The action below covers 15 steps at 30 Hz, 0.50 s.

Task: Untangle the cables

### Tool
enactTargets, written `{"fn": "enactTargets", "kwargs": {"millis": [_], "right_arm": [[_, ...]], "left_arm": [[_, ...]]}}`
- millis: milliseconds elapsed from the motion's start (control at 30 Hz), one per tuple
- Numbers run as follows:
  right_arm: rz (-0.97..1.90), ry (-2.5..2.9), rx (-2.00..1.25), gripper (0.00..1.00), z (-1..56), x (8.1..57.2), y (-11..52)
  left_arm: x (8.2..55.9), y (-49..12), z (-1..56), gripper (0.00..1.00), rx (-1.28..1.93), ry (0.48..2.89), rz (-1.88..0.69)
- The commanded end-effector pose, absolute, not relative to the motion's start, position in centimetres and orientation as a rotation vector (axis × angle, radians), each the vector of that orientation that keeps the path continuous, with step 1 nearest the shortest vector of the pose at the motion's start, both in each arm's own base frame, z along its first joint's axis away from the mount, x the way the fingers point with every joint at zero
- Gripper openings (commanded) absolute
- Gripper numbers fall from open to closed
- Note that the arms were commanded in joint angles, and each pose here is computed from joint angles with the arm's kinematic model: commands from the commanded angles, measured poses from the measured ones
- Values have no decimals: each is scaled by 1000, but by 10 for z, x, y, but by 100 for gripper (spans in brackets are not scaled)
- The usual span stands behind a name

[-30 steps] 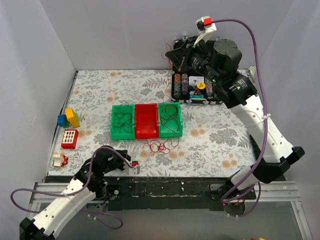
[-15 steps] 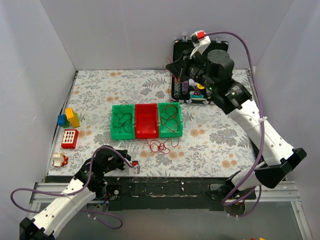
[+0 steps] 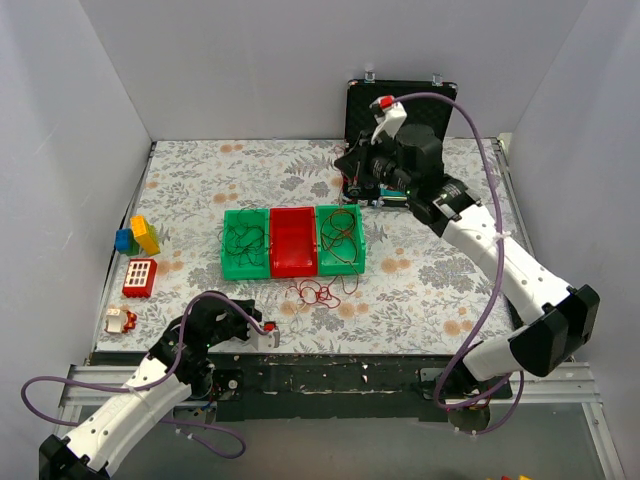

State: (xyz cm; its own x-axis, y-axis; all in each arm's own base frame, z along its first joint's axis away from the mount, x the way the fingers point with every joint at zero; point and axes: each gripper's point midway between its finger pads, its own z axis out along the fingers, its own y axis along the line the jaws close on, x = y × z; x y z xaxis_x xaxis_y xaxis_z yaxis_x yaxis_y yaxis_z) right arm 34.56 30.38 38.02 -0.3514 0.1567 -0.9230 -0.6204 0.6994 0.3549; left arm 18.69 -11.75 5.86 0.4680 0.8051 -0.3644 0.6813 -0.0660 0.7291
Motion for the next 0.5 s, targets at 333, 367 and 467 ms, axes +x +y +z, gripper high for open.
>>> {"fn": "enactTargets", "kwargs": {"millis": [333, 367, 467], "right_arm": [[766, 2194, -277, 1, 152, 325, 288], [755, 2203, -283, 1, 150, 328, 289], [734, 2211, -304, 17, 156, 334, 293]], "left_arm": [[191, -126, 74, 0, 1739, 1244, 142], [192, -127, 77, 0, 1718, 1250, 138], [196, -129, 88, 0, 1673, 1255, 137]]}}
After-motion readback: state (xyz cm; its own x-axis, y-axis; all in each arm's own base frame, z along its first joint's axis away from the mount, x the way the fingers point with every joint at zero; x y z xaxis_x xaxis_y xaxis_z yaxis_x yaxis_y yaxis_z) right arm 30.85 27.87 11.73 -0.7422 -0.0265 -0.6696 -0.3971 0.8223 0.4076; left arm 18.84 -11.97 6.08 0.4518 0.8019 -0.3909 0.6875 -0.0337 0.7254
